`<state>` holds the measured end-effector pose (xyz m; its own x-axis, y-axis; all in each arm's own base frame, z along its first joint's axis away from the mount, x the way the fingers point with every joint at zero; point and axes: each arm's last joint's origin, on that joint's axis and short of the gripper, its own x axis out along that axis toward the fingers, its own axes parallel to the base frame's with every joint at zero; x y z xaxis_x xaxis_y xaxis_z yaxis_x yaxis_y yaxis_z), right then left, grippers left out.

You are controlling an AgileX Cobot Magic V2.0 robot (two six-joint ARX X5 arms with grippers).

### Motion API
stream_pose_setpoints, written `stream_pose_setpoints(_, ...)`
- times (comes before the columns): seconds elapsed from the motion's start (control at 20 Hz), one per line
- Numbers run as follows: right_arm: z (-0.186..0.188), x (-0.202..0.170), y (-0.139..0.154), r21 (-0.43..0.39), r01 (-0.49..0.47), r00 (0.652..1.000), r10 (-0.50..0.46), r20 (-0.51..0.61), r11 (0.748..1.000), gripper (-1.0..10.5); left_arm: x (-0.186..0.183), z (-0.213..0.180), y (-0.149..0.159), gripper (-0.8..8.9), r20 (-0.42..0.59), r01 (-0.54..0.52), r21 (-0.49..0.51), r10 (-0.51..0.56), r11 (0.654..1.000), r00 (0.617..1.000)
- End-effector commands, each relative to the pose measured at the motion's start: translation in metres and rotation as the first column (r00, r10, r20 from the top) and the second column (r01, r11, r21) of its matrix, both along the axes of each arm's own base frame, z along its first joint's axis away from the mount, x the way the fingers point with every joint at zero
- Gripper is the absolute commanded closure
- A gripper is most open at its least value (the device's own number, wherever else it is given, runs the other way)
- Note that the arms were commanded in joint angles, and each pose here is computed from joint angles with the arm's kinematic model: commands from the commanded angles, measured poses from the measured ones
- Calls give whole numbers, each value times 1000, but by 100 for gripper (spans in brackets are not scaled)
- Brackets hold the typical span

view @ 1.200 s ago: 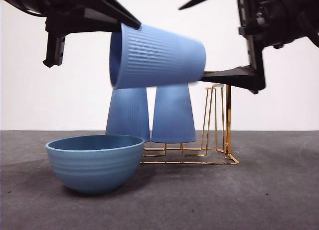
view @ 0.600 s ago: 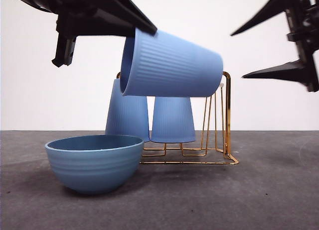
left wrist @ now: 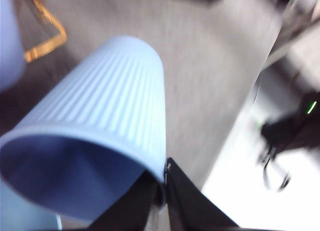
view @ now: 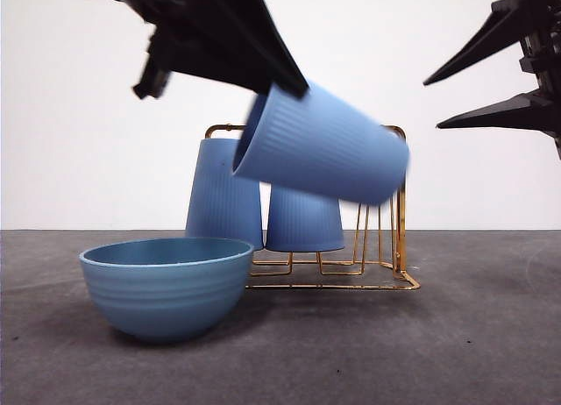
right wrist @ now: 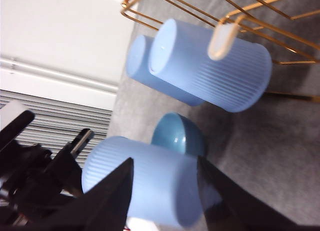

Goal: Right arm lift cup from the cupboard, then place it on the right of the bowl

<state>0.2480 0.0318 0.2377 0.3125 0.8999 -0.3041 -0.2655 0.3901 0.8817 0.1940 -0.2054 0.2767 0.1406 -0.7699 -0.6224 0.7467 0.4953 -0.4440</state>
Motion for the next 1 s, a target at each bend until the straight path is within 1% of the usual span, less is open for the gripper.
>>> stream_pose_setpoints(0.05,-1,0,-3,-39,5,999,-3,33,999,761,2,10,-17,803,98,104,71,-111,992,989)
stream_pose_setpoints(0.3,-7,-4,-9,-93,24,1000,-23,17,995,761,1,16,-36,803,163,155,224,-194,962,968)
stream_pose_setpoints(0.55,-10,-6,-12,-133,37,999,-35,12,990,761,0,25,-50,803,235,172,273,-239,946,942)
stream_pose_setpoints(0.6,-10,-7,-12,-140,40,999,-38,11,989,760,-1,25,-54,803,259,172,298,-253,939,932)
stream_pose_setpoints(0.65,-10,-7,-12,-147,43,999,-43,8,988,760,-4,23,-58,803,278,181,328,-277,927,920)
stream_pose_setpoints(0.7,-10,-7,-12,-149,42,999,-41,11,988,760,-7,19,-61,803,287,193,371,-310,908,907)
stream_pose_setpoints(0.85,-10,-7,-12,-152,44,999,-42,13,987,760,-15,1,-72,803,287,223,514,-411,829,865)
stream_pose_setpoints(1.0,-11,-7,-12,-153,41,999,-39,15,987,760,-19,-11,-82,803,272,256,557,-465,790,842)
